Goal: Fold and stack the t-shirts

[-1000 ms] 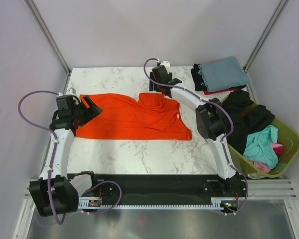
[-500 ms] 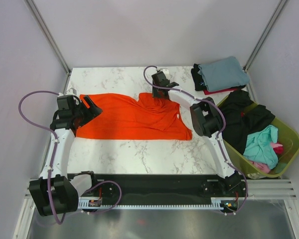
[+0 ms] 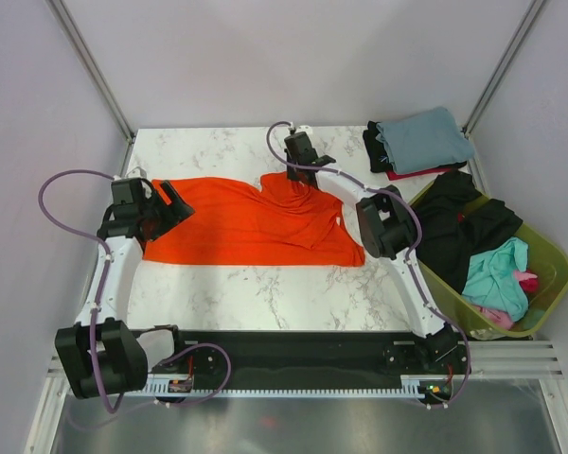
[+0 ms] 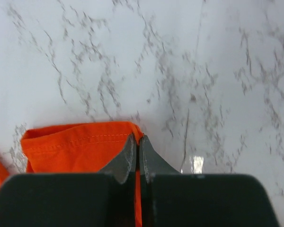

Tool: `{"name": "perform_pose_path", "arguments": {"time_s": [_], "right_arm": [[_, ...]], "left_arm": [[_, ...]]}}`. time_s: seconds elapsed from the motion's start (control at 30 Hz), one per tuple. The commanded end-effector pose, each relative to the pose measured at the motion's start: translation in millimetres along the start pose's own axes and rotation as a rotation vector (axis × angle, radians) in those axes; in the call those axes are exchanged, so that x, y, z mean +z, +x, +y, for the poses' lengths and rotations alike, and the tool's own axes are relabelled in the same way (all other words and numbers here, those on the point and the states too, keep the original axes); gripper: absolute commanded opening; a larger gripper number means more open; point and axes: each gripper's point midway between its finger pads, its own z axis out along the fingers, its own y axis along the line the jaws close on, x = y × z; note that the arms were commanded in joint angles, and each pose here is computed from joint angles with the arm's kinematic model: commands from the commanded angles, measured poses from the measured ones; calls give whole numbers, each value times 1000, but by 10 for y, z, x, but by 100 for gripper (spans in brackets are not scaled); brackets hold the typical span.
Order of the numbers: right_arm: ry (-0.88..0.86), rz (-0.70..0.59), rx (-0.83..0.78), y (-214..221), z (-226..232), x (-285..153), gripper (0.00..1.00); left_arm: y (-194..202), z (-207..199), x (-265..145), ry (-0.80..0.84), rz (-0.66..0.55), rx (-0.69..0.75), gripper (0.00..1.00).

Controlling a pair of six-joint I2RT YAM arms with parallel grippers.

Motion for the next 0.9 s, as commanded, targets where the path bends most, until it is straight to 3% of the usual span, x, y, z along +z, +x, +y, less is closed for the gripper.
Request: {"name": "perform_pose_path", "arguments": {"time_s": [0.0, 0.17, 0.3, 0.57, 0.67, 0.87], "right_arm": [[-57, -223, -58, -834, 187, -67, 0], [-70, -457, 6, -1650, 69, -326, 0], [-62, -556, 28, -1971, -29, -422, 0], [40, -612, 48, -2099, -272, -398, 0], [8, -593, 57, -2057, -244, -367, 0], [-108, -564, 83, -1899, -62, -330, 0]], "left_arm": [[-271, -25, 35, -31, -43, 45, 87], [-645, 88, 215, -146, -86, 35, 100], [-906, 195, 622, -204, -55, 9, 99], [-1638, 519, 1251, -299, -84, 23, 94], [-1582, 690, 1634, -325, -20, 40, 93], [-1577, 583, 2287, -175, 53, 44, 87]]}}
